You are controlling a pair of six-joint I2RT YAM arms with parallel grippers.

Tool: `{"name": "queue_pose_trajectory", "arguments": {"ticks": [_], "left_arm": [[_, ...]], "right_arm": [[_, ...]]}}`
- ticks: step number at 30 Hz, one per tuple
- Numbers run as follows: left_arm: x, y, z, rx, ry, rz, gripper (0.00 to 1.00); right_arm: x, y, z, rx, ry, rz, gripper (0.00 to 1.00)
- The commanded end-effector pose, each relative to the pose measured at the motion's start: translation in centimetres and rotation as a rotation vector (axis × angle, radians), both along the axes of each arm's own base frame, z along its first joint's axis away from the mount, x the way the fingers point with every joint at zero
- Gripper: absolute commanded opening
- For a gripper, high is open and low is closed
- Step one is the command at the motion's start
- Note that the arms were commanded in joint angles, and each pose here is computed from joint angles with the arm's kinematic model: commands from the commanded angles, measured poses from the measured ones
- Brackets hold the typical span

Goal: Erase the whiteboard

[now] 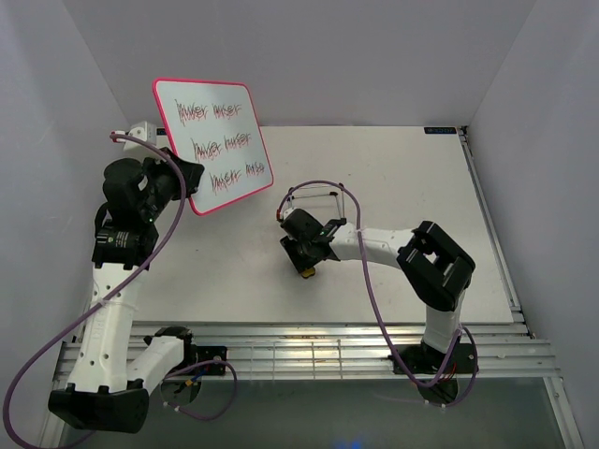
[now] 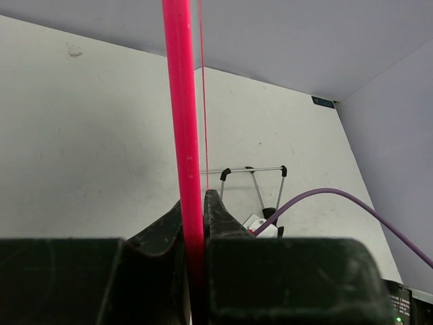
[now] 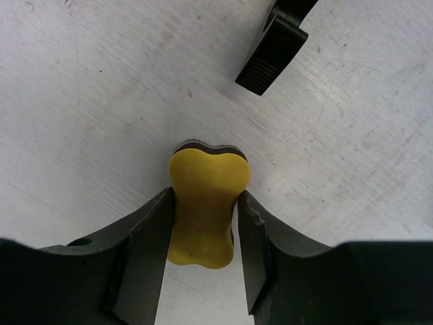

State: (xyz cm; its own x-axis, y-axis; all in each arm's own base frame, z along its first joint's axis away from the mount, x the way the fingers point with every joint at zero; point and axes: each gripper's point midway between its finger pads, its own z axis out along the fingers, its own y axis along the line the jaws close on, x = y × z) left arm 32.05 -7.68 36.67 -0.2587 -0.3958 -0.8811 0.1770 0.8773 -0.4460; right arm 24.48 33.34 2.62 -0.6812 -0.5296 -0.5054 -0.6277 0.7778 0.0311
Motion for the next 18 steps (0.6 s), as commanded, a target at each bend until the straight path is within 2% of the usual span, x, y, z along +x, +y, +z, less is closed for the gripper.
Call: {"name": "queue_pose_trajectory", "arguments": {"ticks": [1, 7, 11, 12, 13, 18], "left_arm": [[-1.1, -0.4, 6.0, -0.008, -0.228, -0.025, 0.0], [-1.3, -0.6, 5.8, -0.005, -0.214, -0.041, 0.0], [-2.2, -1.8, 5.3, -0.014, -0.178, -0.111, 0.0], [-2.7, -2.2, 5.6, -0.014, -0.179, -0.137, 0.0], [-3.1, -2.5, 5.2, -0.009, -0.153, -0.156, 0.0], [-6.3, -4.7, 4.9, -0.042, -0.109, -0.303, 0.0]], "right_arm": [[0.2, 0.6, 0.7, 0.018, -0.026, -0.007, 0.47], [-0.3, 0.7, 1.0, 0.026, -0.023, -0.002, 0.35], [-0.4, -0.6, 3.5, 0.059, -0.064, -0.038, 0.34], [-0.9, -1.9, 3.4, 0.049, -0.065, -0.056, 0.34], [-1.0, -2.7, 5.7, 0.093, -0.096, -0.07, 0.34], [-2.0, -9.3, 10.0, 0.169, -0.167, -0.191, 0.31]]}}
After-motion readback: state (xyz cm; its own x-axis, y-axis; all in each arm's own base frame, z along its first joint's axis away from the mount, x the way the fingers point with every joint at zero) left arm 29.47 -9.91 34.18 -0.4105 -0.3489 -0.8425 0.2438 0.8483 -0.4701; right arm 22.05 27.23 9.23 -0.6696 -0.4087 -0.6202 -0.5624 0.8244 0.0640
